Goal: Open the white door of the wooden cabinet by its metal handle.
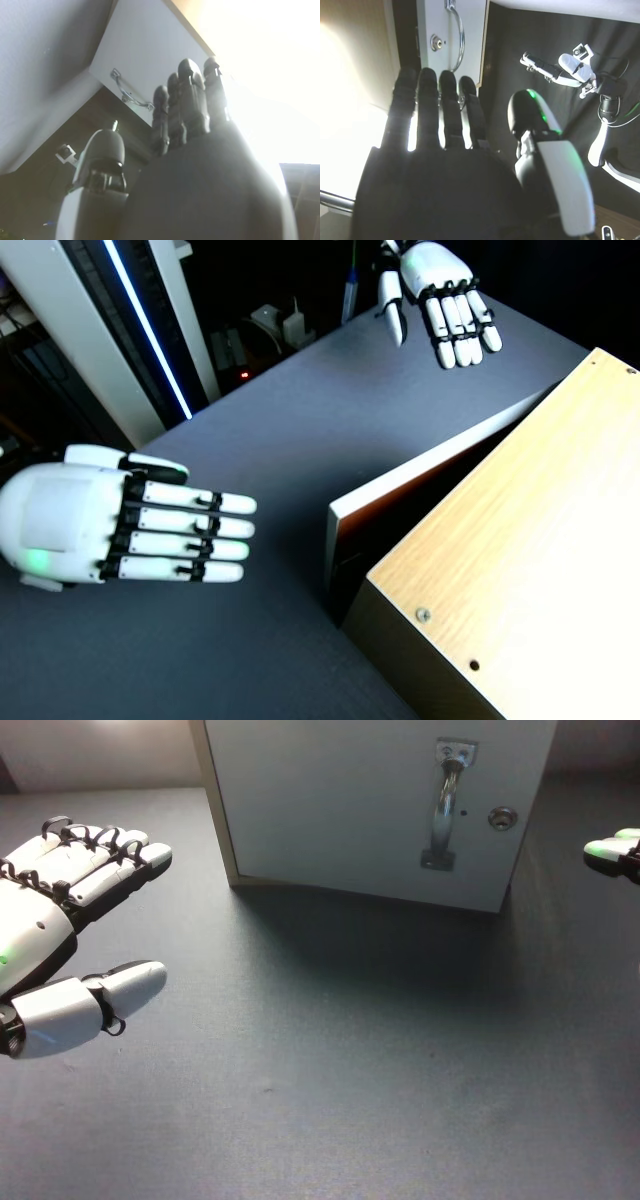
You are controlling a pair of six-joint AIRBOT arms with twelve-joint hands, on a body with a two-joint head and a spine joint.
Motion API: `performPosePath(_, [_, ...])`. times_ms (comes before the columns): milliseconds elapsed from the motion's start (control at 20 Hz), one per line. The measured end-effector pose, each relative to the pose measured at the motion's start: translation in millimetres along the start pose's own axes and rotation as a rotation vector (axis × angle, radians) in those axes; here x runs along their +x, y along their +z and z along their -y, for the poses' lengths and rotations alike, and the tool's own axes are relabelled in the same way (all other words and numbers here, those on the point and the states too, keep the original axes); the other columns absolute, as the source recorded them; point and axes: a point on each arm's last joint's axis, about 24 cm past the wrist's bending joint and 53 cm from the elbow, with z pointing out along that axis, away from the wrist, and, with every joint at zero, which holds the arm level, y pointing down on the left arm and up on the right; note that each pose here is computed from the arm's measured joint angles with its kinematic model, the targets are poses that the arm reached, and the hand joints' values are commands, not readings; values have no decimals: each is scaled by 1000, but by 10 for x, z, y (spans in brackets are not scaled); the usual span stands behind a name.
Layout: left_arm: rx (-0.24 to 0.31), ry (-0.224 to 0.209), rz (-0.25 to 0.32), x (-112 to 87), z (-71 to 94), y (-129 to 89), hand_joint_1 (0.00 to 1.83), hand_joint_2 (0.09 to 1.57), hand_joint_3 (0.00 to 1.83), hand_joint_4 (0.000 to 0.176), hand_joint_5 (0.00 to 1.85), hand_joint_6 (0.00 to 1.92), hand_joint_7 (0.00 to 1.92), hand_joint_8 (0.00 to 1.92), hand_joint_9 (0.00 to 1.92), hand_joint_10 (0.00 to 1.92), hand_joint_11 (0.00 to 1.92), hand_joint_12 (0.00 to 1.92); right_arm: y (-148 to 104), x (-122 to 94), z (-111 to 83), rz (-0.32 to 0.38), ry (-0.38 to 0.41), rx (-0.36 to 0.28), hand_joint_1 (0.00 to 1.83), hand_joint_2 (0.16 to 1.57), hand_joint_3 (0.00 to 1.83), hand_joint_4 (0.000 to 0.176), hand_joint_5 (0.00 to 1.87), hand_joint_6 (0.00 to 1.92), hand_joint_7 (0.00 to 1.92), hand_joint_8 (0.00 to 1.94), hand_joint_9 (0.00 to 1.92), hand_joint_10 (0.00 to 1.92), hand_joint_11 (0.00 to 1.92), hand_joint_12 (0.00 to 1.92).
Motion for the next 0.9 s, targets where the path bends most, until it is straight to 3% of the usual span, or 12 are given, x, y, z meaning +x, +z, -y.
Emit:
performPosePath(300, [0,0,-2,5,-1,0,0,1370,1,0,57,0,42,1,46,2,2,249,28,16,45,-3,-1,7,248,1357,0,0,133,0,146,1,89,0,36,237])
performPosePath(400, [-1,0,-1,4,-3,0,0,1393,9,0,77,7,66,9,74,12,29,266,81,-24,60,4,-10,6,165,1391,8,0,33,5,9,0,3,0,0,86])
performPosePath(500, [1,2,-2,1,-4,1,0,1404,11,0,71,3,63,6,66,6,19,265,156,-117,94,25,-17,10,89,1381,2,0,0,0,0,0,0,0,0,12])
performPosePath(900, [-4,0,-4,-1,-29,3,12,1400,3,0,71,0,36,0,56,0,8,272,278,-153,217,21,-32,46,17,1391,0,0,0,0,0,0,0,0,0,0])
